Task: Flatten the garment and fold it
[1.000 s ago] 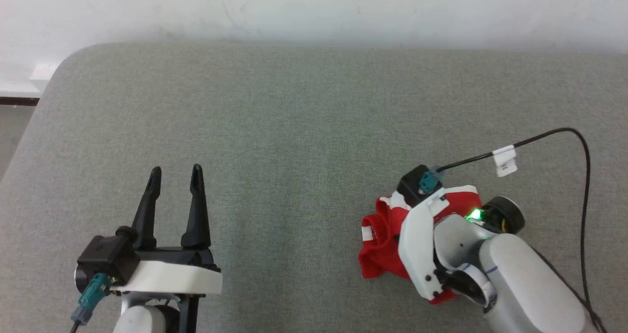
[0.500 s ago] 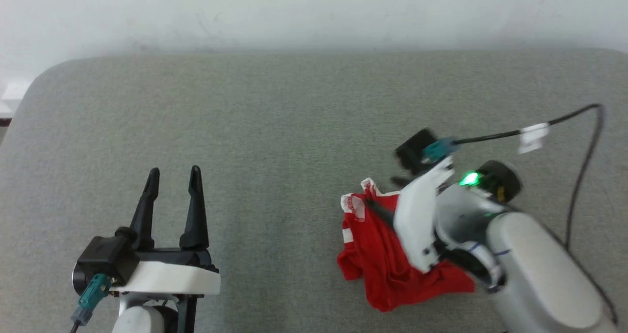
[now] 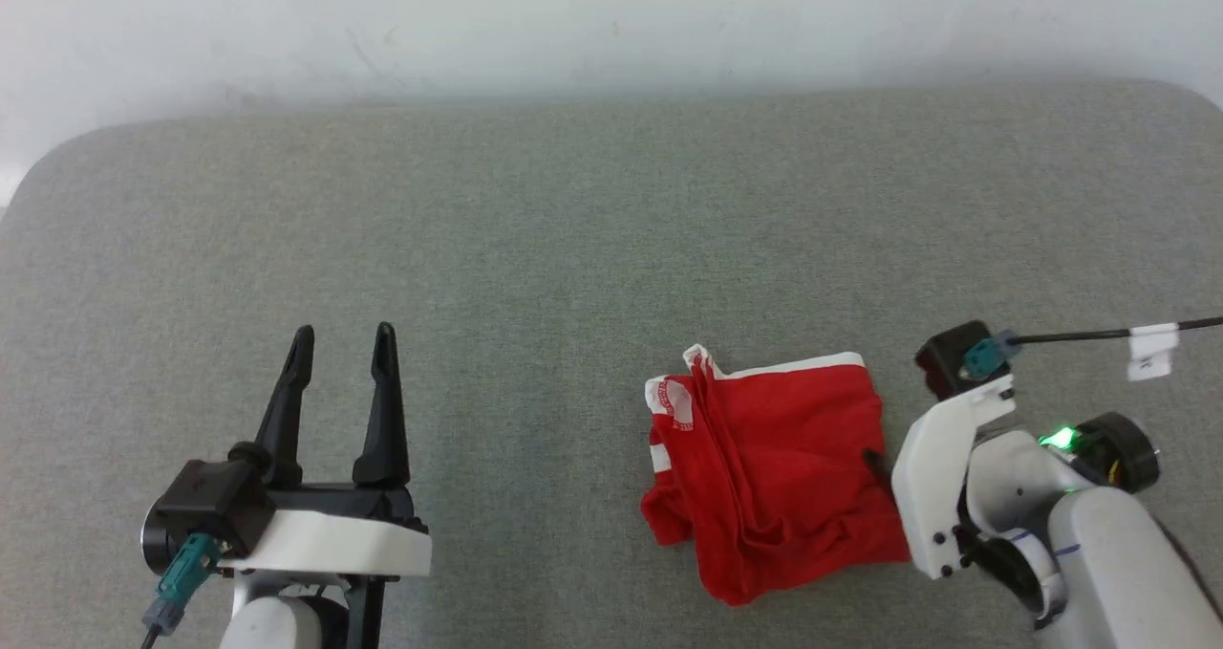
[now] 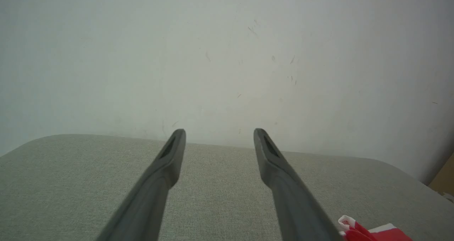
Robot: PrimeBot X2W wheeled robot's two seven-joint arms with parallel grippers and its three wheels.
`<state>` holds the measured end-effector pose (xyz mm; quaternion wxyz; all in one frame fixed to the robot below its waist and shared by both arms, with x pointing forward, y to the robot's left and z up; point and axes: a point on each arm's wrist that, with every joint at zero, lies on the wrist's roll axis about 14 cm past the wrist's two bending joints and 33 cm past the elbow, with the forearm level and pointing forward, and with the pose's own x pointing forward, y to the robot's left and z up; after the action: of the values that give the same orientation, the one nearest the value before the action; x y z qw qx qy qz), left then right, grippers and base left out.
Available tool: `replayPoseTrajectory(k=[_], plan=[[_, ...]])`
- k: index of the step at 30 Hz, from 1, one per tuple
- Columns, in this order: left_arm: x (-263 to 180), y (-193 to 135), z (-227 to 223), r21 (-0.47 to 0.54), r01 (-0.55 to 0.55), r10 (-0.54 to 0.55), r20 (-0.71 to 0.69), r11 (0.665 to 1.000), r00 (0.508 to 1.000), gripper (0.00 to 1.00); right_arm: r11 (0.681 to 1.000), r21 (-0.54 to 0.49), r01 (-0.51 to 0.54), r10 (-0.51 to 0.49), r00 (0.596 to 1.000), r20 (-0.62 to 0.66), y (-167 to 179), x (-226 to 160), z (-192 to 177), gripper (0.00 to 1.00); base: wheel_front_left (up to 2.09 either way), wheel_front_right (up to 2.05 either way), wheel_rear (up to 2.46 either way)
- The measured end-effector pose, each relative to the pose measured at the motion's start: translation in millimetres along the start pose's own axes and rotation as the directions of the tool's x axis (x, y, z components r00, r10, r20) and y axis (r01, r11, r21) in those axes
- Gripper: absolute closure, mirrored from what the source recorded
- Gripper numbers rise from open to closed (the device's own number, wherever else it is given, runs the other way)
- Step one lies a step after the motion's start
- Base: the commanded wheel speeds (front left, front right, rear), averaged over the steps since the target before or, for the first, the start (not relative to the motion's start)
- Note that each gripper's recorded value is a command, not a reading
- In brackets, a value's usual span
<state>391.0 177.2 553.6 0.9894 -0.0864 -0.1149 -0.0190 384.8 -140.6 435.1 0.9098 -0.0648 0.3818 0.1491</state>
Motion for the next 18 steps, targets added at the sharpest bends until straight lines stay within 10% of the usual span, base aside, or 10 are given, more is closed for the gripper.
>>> replayPoseTrajectory(k=[13,14,15,16,18], plan=[[-4,10,-8,0.01,-0.029,0.029,-0.026,1.0,0.999,0.0,0.999,-0.017,-0.034,0.032,0.994,-0.109,21,36,-44,0.0,0.0,0.0,0.0],[-3,10,-9,0.01,-0.03,0.03,-0.028,0.999,0.999,0.0,0.999,-0.016,-0.035,0.033,0.993,-0.112,21,38,-44,0.09,0.0,0.0,0.0],[-3,10,-9,0.011,-0.03,0.031,-0.029,0.999,0.999,0.0,0.999,-0.015,-0.038,0.036,0.993,-0.116,22,39,-45,0.75,0.0,0.0,0.0],[-3,10,-10,0.011,-0.03,0.03,-0.03,0.999,0.999,0.0,0.999,-0.017,-0.039,0.037,0.993,-0.114,22,40,-44,0.98,0.0,0.0,0.0],[-3,10,-11,0.014,-0.028,0.028,-0.033,1.0,0.999,0.0,0.999,-0.018,-0.043,0.041,0.994,-0.105,22,42,-42,1.0,0.0,0.0,0.0]])
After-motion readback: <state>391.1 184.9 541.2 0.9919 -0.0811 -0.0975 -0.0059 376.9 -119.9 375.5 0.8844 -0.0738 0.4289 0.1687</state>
